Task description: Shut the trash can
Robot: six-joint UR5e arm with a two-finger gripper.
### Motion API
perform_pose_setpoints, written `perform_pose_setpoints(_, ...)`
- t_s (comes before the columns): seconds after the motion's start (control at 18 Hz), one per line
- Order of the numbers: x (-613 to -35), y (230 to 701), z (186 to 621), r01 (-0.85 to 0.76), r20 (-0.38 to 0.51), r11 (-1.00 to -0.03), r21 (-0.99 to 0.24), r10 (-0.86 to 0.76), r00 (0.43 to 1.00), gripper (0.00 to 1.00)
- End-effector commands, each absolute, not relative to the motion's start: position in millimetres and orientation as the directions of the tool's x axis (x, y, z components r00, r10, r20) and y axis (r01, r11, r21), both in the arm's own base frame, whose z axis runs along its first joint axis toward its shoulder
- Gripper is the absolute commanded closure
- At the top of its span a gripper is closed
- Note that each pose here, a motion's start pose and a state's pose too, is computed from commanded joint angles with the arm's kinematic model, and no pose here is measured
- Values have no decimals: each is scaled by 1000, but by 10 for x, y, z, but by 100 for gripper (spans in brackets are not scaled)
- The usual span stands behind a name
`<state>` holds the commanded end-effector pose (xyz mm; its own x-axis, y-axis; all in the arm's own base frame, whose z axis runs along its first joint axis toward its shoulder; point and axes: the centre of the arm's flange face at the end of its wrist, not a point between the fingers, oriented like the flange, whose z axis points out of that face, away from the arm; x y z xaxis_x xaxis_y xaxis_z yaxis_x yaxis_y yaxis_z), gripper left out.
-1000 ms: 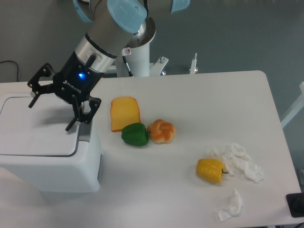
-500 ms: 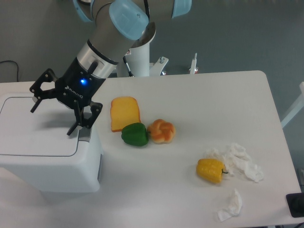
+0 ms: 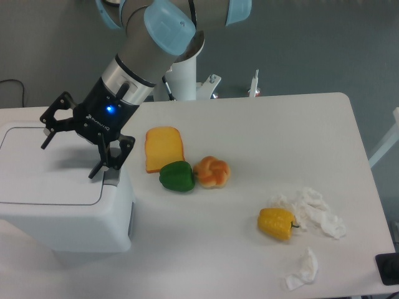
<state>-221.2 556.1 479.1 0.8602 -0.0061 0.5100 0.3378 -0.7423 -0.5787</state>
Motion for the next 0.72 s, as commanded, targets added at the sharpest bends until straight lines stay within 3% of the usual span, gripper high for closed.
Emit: perform_pose_setpoints(0.72, -2263, 5526, 4921, 296, 465, -726, -620, -37, 884, 0)
